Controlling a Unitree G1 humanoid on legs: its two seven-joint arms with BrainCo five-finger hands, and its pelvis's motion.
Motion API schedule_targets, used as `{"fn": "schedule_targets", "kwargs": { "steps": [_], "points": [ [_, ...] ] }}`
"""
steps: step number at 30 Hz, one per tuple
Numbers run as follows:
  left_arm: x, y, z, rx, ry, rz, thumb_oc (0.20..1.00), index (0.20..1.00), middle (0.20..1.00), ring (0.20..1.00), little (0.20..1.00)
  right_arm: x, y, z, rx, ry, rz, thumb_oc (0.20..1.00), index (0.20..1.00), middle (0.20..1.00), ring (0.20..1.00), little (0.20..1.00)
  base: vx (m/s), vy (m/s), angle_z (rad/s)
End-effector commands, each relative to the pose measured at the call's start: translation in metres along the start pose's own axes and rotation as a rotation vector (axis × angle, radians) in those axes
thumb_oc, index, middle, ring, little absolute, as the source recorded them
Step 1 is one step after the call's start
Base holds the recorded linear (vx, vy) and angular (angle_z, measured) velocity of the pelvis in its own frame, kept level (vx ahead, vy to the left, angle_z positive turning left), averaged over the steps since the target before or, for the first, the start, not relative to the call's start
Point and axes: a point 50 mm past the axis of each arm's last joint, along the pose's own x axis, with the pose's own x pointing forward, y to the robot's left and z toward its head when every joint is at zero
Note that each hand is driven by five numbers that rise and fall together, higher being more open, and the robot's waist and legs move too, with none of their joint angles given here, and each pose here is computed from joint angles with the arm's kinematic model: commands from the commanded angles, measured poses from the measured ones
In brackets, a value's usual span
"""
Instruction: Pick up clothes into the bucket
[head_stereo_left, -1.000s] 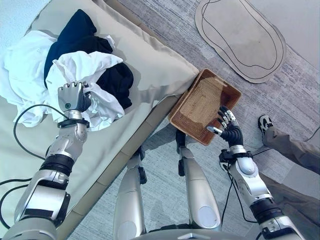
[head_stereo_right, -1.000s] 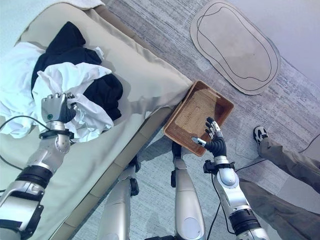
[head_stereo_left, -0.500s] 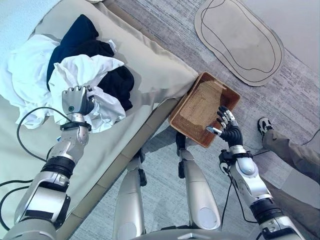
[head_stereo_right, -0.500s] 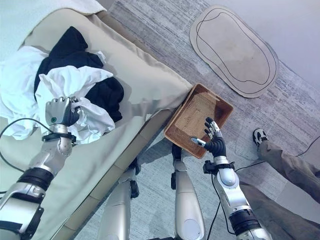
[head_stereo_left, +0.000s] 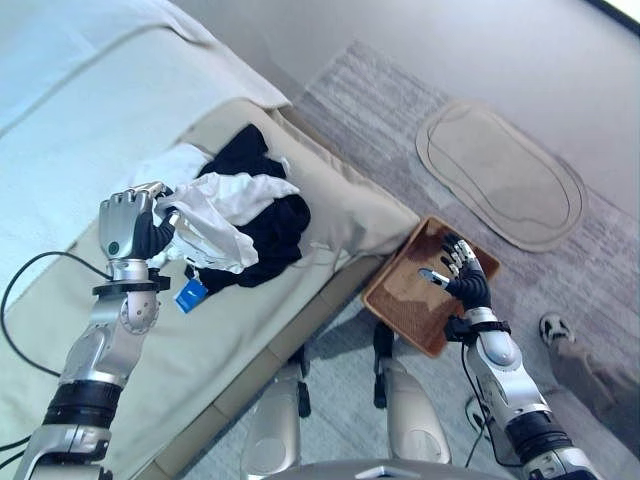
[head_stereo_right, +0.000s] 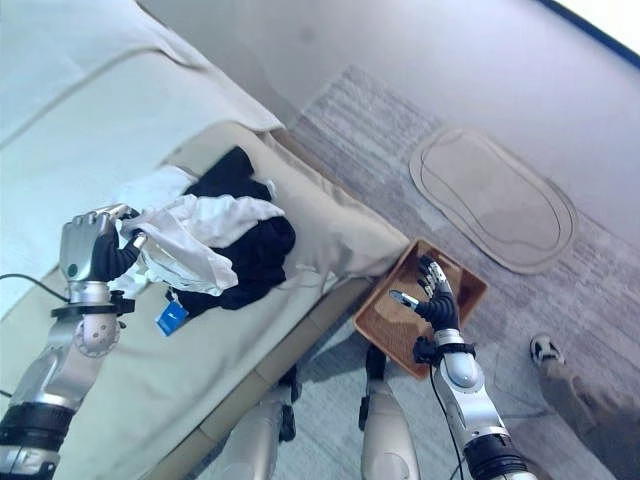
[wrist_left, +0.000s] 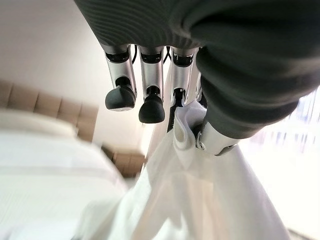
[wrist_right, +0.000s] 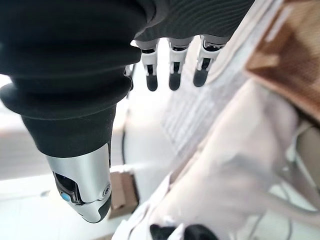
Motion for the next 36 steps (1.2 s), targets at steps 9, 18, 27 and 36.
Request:
{"fn": "schedule_targets", "kwargs": {
  "steps": [9,18,27,36],
  "points": [
    [0.054,0.055,0.044,-0.275,-0.246,0.206,0.200,0.200,0.200,0.200,0.200,0.028,0.055,0.054,-0.313,-0.256,0.312,1.000,1.000,1.000,1.000,1.000,0.08,-0.035,0.09],
    [0.073,0.047,0.094,-0.591,-0.403,0.109,0.200,0.200,0.200,0.200,0.200,0.037,0.136,0.092,-0.333,-0.407,0.592,1.000,1.000,1.000,1.000,1.000,0.06,-0.031,0.01],
    [0.072,0.033,0.174,-0.890,-0.614,-0.033,0.200,0.200,0.200,0.200,0.200,0.031,0.207,0.099,-0.152,-0.324,0.801,1.000,1.000,1.000,1.000,1.000,0.03,-0.013,0.08],
    [0.073,0.034,0.224,-1.026,-0.758,-0.096,0.200,0.200,0.200,0.200,0.200,0.024,0.226,0.103,-0.094,-0.290,0.915,1.000,1.000,1.000,1.000,1.000,0.00,0.000,0.03]
  ]
}}
